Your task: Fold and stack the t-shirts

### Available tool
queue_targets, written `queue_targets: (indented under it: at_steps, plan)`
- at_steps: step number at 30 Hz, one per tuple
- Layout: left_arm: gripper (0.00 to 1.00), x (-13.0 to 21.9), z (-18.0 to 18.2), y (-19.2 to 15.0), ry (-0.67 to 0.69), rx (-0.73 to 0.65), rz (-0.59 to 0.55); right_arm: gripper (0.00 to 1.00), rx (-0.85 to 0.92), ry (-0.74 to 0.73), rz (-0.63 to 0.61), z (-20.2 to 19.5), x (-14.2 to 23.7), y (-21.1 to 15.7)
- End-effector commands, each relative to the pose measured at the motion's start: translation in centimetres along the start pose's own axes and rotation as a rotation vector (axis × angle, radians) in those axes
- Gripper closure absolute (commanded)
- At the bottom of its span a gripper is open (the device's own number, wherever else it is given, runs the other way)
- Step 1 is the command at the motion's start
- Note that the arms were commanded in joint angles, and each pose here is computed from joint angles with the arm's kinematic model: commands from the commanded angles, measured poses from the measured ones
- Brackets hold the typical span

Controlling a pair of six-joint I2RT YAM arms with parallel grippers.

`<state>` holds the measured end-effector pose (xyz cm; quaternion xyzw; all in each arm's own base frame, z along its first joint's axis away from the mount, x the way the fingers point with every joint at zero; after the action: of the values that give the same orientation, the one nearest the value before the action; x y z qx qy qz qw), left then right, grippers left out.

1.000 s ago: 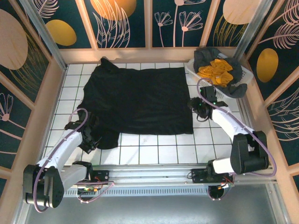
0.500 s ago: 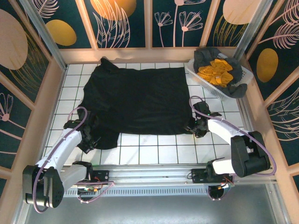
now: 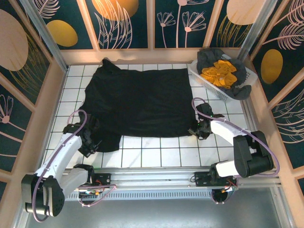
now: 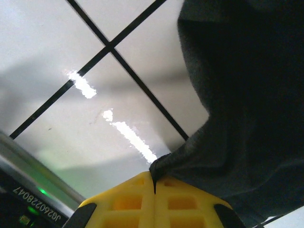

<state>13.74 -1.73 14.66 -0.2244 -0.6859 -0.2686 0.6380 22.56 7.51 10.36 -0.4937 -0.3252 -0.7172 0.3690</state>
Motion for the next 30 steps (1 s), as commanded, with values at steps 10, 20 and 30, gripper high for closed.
queue_targets:
  at_steps: [10, 20, 30]
  plan:
    - [1.00, 5.1, 3.5, -1.6, 0.012, 0.255, -0.031, 1.00, 0.022, -0.169, 0.075, -1.8, 4.3, -1.7]
    - [1.00, 6.3, 1.9, -0.3, -0.059, 0.261, -0.091, 1.00, -0.041, -0.073, 0.092, -1.2, 4.2, -0.7]
    - [1.00, 8.2, -6.5, 5.7, -0.170, 0.105, -0.244, 1.00, -0.121, 0.054, 0.062, 2.4, 4.8, 4.3]
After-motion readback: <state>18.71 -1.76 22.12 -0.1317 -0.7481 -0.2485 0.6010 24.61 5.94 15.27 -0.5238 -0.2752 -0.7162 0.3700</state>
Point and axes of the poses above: each hand's point on the last joint's axis, 136 mm out from that joint toward the fingers, its own x axis back along the fingers, its own z axis along the line the jaws close on, y = z × x, the point moved 9 cm from there along x, back along the fingers, and after that the axes turned 4 degrees about -x, right-handed, at the moved point
